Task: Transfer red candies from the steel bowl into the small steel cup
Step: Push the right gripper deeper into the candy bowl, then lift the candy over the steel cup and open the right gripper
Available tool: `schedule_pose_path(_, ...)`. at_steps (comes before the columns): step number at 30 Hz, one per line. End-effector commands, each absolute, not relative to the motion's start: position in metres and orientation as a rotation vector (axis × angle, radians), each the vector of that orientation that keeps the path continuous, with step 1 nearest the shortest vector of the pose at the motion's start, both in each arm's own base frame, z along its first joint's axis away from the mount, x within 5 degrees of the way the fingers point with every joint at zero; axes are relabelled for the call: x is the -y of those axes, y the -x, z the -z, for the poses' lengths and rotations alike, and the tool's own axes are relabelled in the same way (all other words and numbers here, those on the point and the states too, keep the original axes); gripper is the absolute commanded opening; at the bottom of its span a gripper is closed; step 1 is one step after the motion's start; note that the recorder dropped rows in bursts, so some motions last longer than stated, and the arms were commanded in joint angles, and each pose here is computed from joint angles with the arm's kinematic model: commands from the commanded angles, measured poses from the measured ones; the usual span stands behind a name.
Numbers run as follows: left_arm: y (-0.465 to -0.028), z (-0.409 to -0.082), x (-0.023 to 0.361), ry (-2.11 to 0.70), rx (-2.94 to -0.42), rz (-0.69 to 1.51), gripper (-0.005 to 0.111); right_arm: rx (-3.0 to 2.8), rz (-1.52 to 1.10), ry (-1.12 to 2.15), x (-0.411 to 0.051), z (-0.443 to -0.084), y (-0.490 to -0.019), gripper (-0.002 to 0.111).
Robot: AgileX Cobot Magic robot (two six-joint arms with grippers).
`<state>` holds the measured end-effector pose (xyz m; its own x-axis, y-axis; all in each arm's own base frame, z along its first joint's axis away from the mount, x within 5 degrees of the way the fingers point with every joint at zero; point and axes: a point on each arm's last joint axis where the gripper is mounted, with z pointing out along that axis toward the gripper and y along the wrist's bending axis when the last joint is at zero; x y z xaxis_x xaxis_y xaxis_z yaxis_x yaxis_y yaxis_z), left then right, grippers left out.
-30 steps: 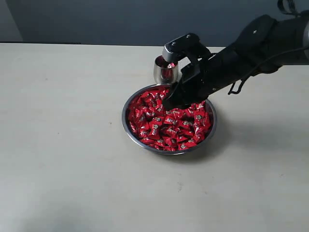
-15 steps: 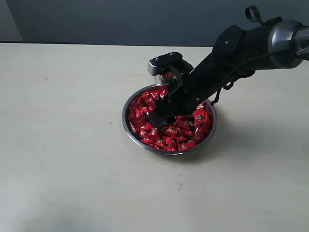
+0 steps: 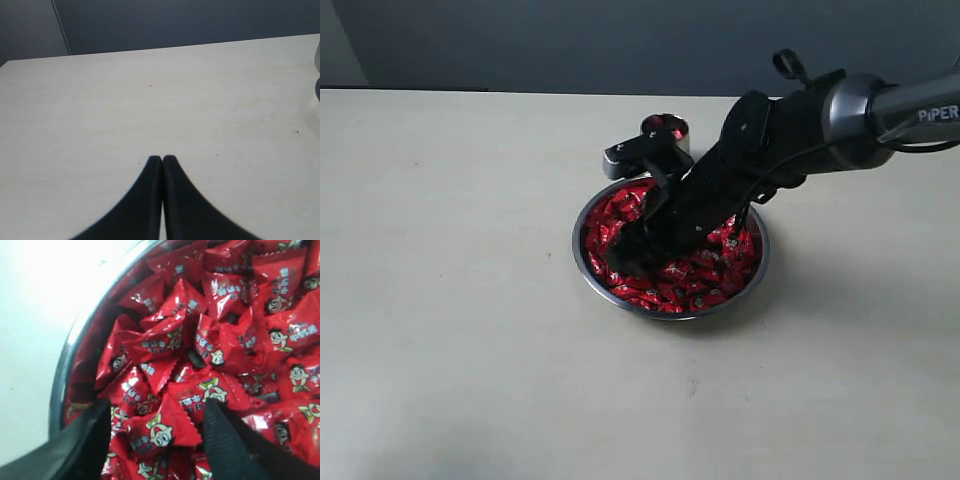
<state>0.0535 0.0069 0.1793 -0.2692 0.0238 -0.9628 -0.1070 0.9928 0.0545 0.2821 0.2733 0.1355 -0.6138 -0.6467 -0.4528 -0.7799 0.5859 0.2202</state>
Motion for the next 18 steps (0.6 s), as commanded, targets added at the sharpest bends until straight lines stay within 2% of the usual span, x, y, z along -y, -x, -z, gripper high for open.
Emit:
schedule_pose_path(1,-0.053,-0.183,-0.007,0.055,-1.821,-0.124,0.0,-2.488,-0.553,1.14,-0.273,-0.137,-0.285,0.039)
schedule_pose_path(4,-0.053,-0.183,-0.007,0.055,-1.821,-0.124,0.0,-2.489,-0.553,1.143,-0.273,-0.137,-0.285,0.017)
schedule_pose_path(7,-0.053,-0.183,-0.007,0.055,-1.821,-0.124,0.0,-2.485,-0.543,1.155,-0.272,-0.137,-0.285,0.001)
schedule_pose_path(12,-0.053,-0.183,-0.007,0.055,-1.821,-0.124,0.0,-2.471,-0.538,1.182,-0.271,-0.144,-0.284,-0.001)
schedule_pose_path(18,-0.053,-0.183,-0.007,0.055,-1.821,-0.124,0.0,-2.38,-0.553,1.179,-0.268,-0.181,-0.28,-0.001)
